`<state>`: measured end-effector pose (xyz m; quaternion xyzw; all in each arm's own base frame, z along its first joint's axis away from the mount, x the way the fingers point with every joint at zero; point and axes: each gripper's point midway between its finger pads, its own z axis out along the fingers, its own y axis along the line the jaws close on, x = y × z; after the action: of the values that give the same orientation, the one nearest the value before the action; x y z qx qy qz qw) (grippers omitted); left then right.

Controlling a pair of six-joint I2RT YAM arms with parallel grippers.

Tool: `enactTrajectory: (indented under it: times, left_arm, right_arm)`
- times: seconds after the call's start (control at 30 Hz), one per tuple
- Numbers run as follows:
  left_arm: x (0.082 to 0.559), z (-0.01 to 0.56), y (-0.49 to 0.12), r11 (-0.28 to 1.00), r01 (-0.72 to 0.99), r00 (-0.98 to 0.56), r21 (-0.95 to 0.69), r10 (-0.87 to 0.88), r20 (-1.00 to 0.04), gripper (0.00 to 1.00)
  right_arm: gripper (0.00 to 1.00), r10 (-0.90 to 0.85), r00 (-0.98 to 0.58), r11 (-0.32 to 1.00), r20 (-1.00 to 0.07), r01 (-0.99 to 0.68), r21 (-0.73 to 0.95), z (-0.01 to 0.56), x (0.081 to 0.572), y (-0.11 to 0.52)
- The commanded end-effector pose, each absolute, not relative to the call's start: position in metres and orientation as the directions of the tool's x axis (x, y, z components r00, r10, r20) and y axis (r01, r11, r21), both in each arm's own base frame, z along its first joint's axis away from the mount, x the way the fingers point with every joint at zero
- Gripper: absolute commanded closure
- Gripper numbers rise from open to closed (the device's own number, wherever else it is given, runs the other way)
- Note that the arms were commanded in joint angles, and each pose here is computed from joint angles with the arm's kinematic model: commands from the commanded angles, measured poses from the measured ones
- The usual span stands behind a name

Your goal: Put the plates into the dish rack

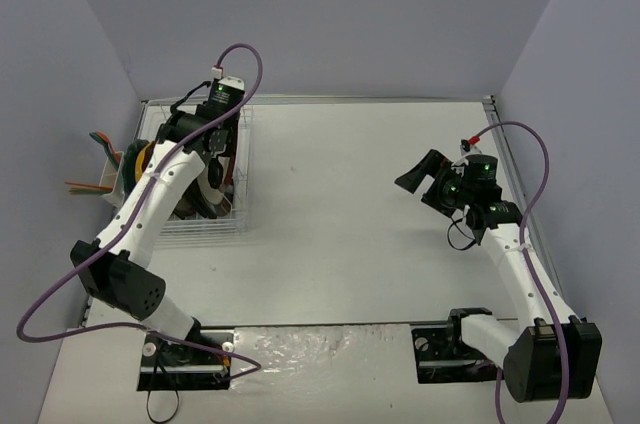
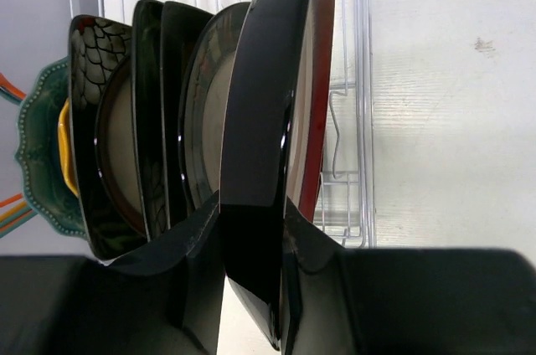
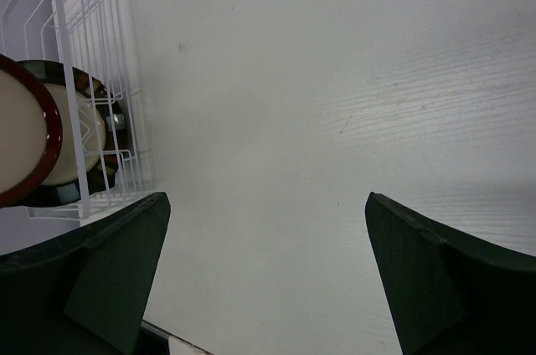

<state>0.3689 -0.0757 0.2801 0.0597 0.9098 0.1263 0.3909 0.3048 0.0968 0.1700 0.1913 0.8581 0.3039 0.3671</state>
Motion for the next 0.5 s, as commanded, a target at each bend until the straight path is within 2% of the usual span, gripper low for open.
enactTrajectory:
  times: [0.0, 0.47]
  left_arm:
    - [0.396, 0.309, -0.069, 0.964, -0.076, -0.583, 0.256, 0.166, -0.796, 1.00]
    - [0.404, 0.236, -0.072, 0.972, -0.099, -0.671, 0.213, 0.093, -0.735, 1.00]
  right_arm:
    - [0.00, 0.546, -0.611, 0.752, -0.574, 0.054, 0.657, 0.193, 0.316, 0.092]
    - [0.00, 0.541, -0.620, 0.754, -0.568, 0.059, 0.654, 0.187, 0.314, 0.091]
